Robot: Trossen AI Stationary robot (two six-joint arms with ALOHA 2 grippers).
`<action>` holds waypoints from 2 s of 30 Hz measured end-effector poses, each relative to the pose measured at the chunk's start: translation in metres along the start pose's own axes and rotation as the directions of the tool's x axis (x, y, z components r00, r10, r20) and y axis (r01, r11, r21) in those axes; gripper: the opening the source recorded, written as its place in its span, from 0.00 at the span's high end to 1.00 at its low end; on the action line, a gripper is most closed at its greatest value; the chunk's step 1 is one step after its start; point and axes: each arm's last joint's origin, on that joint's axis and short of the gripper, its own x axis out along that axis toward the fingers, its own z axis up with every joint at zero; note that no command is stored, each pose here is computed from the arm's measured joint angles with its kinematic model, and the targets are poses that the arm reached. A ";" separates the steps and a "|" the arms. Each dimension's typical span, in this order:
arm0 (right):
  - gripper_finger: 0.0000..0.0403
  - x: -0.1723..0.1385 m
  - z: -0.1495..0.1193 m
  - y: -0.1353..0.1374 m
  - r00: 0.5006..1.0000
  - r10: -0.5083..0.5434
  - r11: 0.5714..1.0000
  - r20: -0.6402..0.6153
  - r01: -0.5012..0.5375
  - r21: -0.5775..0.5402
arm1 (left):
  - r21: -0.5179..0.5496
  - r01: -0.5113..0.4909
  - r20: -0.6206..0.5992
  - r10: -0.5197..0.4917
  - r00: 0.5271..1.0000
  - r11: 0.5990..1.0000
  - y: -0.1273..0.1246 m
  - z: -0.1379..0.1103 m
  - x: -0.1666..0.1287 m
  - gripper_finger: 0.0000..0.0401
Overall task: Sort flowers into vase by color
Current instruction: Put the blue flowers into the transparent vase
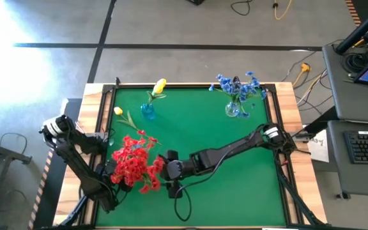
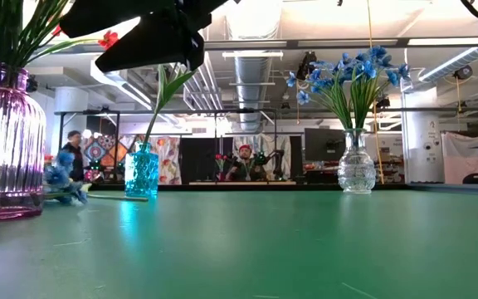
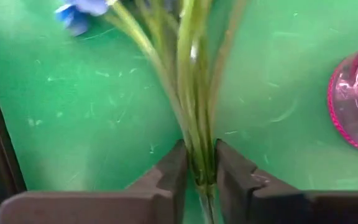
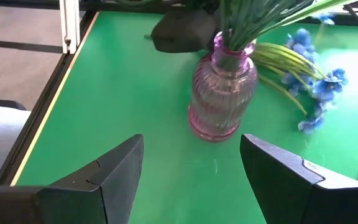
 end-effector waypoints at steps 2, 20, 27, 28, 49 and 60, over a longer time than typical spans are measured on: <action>0.35 0.000 -0.001 0.002 1.000 0.004 1.000 -0.002 -0.004 -0.003 | 0.000 -0.001 0.001 0.001 1.000 1.000 0.000 0.000 0.000 0.91; 0.35 -0.001 -0.005 0.013 0.999 0.017 0.999 -0.028 -0.019 -0.050 | 0.009 0.025 0.028 -0.025 0.999 1.000 0.019 0.037 -0.038 1.00; 0.35 -0.007 -0.009 0.016 0.996 0.011 0.998 -0.090 -0.017 -0.066 | 0.036 0.020 0.099 -0.023 0.995 0.999 0.032 0.065 -0.069 1.00; 0.35 -0.010 -0.008 0.015 0.995 0.009 0.997 -0.097 -0.016 -0.069 | 0.043 0.006 0.111 -0.011 0.994 0.999 0.034 0.069 -0.073 1.00; 0.35 -0.022 -0.011 0.019 0.986 -0.001 0.987 -0.164 -0.026 -0.159 | -0.009 0.351 0.302 -0.332 0.893 0.936 0.052 0.118 -0.102 1.00; 0.35 -0.030 -0.012 0.018 0.978 -0.018 0.972 -0.207 -0.031 -0.231 | 0.022 0.510 0.481 -0.456 0.749 0.860 0.059 0.143 -0.110 1.00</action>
